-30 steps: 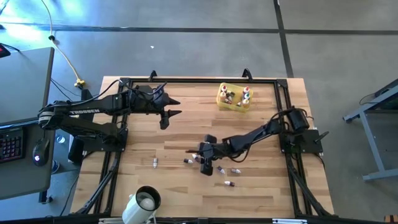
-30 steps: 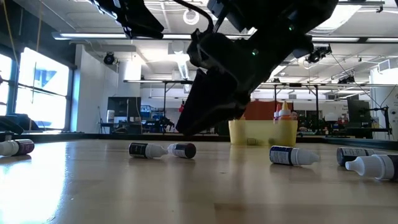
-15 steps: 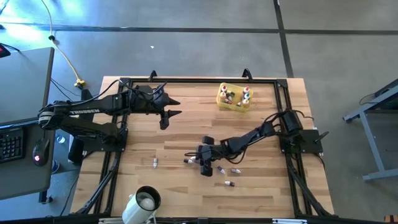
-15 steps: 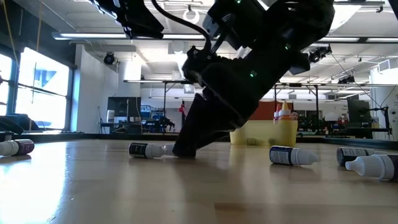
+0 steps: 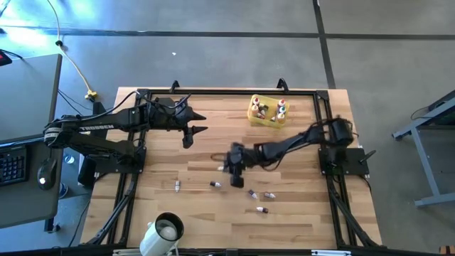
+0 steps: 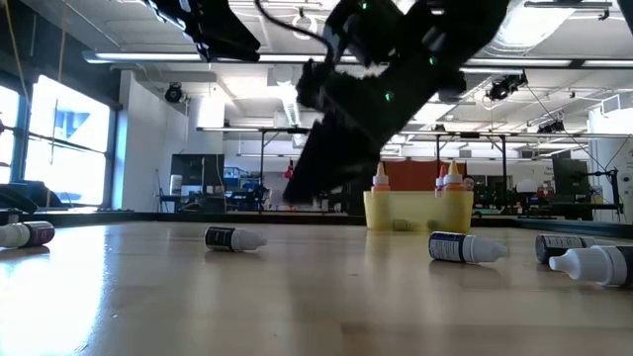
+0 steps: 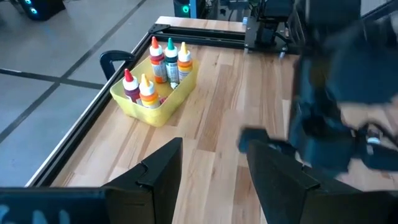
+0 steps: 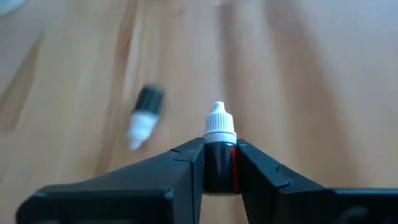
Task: Pick & Place food coloring
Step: Put the small red food coloring bottle into the yellow bin, then put the small violet food coloring bottle into the yellow bin
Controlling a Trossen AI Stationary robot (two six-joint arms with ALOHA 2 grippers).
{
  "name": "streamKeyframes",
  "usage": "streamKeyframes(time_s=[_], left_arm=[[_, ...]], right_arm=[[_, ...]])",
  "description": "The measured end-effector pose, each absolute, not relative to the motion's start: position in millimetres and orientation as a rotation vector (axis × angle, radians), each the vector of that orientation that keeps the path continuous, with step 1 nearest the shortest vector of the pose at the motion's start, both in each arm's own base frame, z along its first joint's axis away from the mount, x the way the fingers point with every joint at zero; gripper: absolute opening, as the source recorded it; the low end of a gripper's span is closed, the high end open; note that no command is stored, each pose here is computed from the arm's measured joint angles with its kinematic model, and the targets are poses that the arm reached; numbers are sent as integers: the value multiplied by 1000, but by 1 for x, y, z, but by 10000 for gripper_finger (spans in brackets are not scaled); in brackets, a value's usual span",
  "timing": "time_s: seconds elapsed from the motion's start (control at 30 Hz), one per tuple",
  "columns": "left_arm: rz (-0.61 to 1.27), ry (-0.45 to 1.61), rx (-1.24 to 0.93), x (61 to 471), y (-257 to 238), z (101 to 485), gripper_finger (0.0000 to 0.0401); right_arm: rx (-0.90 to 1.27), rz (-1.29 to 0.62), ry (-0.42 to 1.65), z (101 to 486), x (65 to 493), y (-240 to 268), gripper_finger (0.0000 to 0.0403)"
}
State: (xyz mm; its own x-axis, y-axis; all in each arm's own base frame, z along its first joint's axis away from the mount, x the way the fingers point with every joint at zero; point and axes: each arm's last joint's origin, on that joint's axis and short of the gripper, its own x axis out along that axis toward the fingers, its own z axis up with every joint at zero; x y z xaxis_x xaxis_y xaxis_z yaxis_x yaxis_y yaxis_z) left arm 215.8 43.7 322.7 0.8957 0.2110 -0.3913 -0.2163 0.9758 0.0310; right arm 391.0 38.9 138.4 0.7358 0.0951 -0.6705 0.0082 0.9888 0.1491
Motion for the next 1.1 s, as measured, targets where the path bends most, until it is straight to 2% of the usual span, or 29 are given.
streamKeyframes(time_s=[0.13, 0.3, 0.43, 0.53, 0.77, 0.93, 1.1], left_arm=[[221, 403, -13, 216, 44, 323, 179], [221, 404, -12, 216, 44, 323, 179], [221, 403, -12, 216, 44, 323, 179], [222, 404, -12, 216, 44, 323, 179], [224, 402, -12, 216, 44, 323, 179], [224, 400, -11, 216, 44, 323, 179], [225, 399, -11, 216, 44, 323, 179]], right_arm=[[51, -96, 781, 173, 374, 14, 82], [-100, -450, 832, 223, 335, -25, 80], [-60, -681, 842, 247, 303, -62, 81], [33, -783, 841, 246, 282, -93, 83], [209, -752, 878, 208, 252, -143, 84], [191, -691, 905, 195, 250, -155, 86], [100, -647, 970, 188, 251, -156, 106]])
